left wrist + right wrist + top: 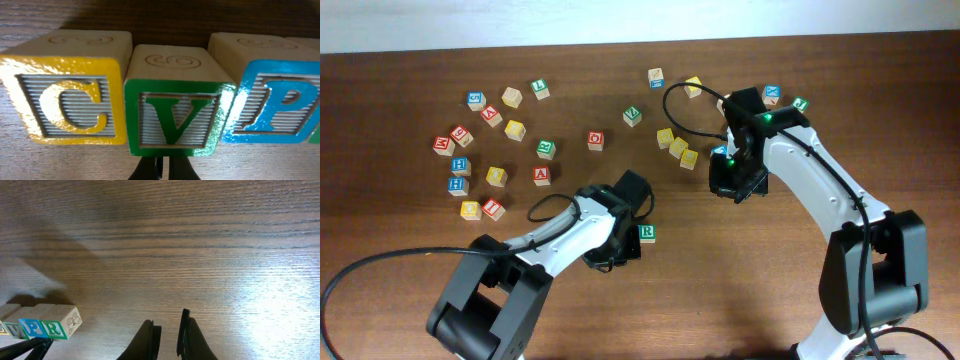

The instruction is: Spell out CVPR

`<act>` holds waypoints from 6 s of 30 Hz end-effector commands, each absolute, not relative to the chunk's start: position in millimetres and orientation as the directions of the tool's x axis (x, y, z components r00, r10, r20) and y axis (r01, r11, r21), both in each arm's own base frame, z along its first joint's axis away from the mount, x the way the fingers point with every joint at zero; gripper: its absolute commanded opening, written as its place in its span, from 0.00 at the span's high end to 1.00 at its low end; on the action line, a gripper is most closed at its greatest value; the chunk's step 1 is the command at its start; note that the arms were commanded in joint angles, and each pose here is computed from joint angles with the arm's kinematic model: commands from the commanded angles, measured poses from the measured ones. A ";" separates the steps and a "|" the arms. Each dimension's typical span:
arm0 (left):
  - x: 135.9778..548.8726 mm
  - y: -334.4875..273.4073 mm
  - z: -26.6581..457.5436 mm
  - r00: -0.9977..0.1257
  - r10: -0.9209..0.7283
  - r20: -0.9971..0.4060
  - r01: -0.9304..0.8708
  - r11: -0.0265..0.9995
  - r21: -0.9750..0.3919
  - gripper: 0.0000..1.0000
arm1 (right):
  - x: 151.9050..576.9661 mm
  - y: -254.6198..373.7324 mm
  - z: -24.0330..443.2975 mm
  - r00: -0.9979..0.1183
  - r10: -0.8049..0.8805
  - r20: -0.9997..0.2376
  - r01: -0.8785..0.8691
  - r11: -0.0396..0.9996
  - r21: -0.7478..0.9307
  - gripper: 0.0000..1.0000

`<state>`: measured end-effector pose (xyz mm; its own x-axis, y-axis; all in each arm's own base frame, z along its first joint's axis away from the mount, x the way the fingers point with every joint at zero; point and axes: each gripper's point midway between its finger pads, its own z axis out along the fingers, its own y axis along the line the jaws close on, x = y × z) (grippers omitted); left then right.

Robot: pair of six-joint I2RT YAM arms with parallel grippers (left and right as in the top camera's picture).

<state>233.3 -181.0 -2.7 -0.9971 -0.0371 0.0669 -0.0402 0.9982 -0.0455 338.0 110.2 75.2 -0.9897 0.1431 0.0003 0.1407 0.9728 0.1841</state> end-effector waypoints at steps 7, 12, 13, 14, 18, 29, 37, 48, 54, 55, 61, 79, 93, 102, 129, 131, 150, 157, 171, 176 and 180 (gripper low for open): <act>239.6 -174.4 -11.1 -0.998 -0.047 0.030 -0.047 0.999 0.001 1.00 | 340.2 105.4 76.0 -0.990 0.142 -0.013 0.137 0.976 0.167 0.91; 243.4 -177.0 -11.2 -0.999 -0.046 0.015 -0.047 0.999 -0.010 1.00 | 339.4 105.2 75.2 -0.990 0.141 -0.010 0.138 0.976 0.166 0.90; 243.6 -177.1 -11.2 -0.999 -0.047 0.014 -0.047 0.999 -0.010 1.00 | 339.4 105.2 75.2 -0.990 0.141 -0.010 0.138 0.976 0.166 0.90; 244.2 -176.2 -11.2 -0.999 -0.047 0.011 -0.047 0.999 -0.005 1.00 | 339.4 105.2 75.2 -0.990 0.141 -0.010 0.138 0.976 0.166 0.90; 245.5 -173.9 -11.2 -0.999 -0.047 0.002 -0.046 0.999 0.007 1.00 | 339.4 105.2 75.2 -0.990 0.141 -0.010 0.138 0.976 0.166 0.90; 240.9 -174.9 -9.7 -0.999 -0.035 0.026 -0.035 0.999 0.000 1.00 | 338.8 105.7 75.0 -0.990 0.140 -0.008 0.137 0.977 0.166 0.90; 260.4 -164.5 74.8 -0.997 -0.045 -0.060 -0.041 0.997 -0.063 1.00 | 316.8 111.6 75.7 -0.988 0.129 0.084 0.142 0.974 0.179 0.93; 272.4 -84.9 31.4 -0.978 -0.209 0.006 -0.209 0.978 0.020 1.00 | 283.6 177.8 25.1 -0.995 0.050 0.083 0.069 0.964 0.258 0.93; 266.8 -100.5 3.6 -0.972 -0.208 0.105 -0.212 0.977 -0.033 1.00 | 278.0 198.2 21.6 -0.998 0.023 0.058 0.036 0.970 0.240 0.93; 265.8 -102.9 0.6 -0.971 -0.208 0.119 -0.214 0.976 -0.042 1.00 | 278.3 202.1 20.6 -0.998 0.036 0.057 0.049 0.969 0.244 0.93; 264.6 -111.7 -7.5 -0.973 -0.177 0.151 -0.191 0.978 -0.085 1.00 | 276.7 224.1 12.7 -0.998 0.033 0.046 0.044 0.964 0.263 0.93; 276.2 -122.5 -7.3 -0.990 -0.095 0.106 -0.111 0.981 -0.157 1.00 | 276.7 245.7 -0.7 -0.997 0.013 0.082 0.040 0.938 0.346 0.96; 274.4 -117.0 -7.9 -0.990 -0.095 0.105 -0.108 0.987 -0.120 1.00 | 276.8 235.7 -3.9 -0.998 0.019 0.063 0.036 0.959 0.280 0.96; 280.6 -87.1 0.9 -0.977 -0.181 0.112 -0.191 0.978 -0.084 1.00 | 292.1 200.4 16.7 -0.997 0.048 0.057 0.056 0.987 0.150 0.94; 244.5 -51.0 190.1 -0.927 -0.250 -0.280 -0.205 0.962 -0.180 0.01 | 178.4 92.2 250.0 -0.939 0.064 -0.337 -0.002 0.981 0.193 0.02; 244.2 -51.1 190.0 -0.927 -0.249 -0.279 -0.205 0.962 -0.180 0.01 | 179.9 93.0 247.8 -0.943 0.062 -0.327 0.000 0.982 0.188 0.02; 244.3 -51.1 190.1 -0.927 -0.249 -0.279 -0.205 0.962 -0.180 0.01 | 227.9 112.6 226.2 -0.944 -0.016 -0.330 -0.063 0.989 0.133 0.01; 244.3 -51.1 190.1 -0.927 -0.249 -0.279 -0.205 0.962 -0.180 0.00 | 245.2 93.6 260.0 -0.835 -0.087 -0.543 -0.168 0.980 0.102 0.02; 244.3 -51.1 190.1 -0.927 -0.249 -0.279 -0.205 0.962 -0.180 0.01 | 242.1 51.4 175.5 -0.502 0.196 -0.843 -0.125 0.947 0.295 0.02; 244.3 -51.1 190.1 -0.927 -0.249 -0.279 -0.205 0.962 -0.180 0.01 | 244.7 51.7 182.0 -0.343 0.209 -0.916 -0.176 0.943 0.281 0.02; 244.3 -51.1 190.1 -0.927 -0.249 -0.279 -0.205 0.962 -0.180 0.01 | 243.5 41.9 196.1 -0.245 0.219 -0.944 -0.149 0.954 0.260 0.02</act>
<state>242.9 -53.0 187.3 -0.9313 -0.2480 -0.2666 -0.2020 0.9611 -0.1884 245.0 49.8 191.5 -0.2941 0.2192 -0.9303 -0.1758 0.9443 0.2781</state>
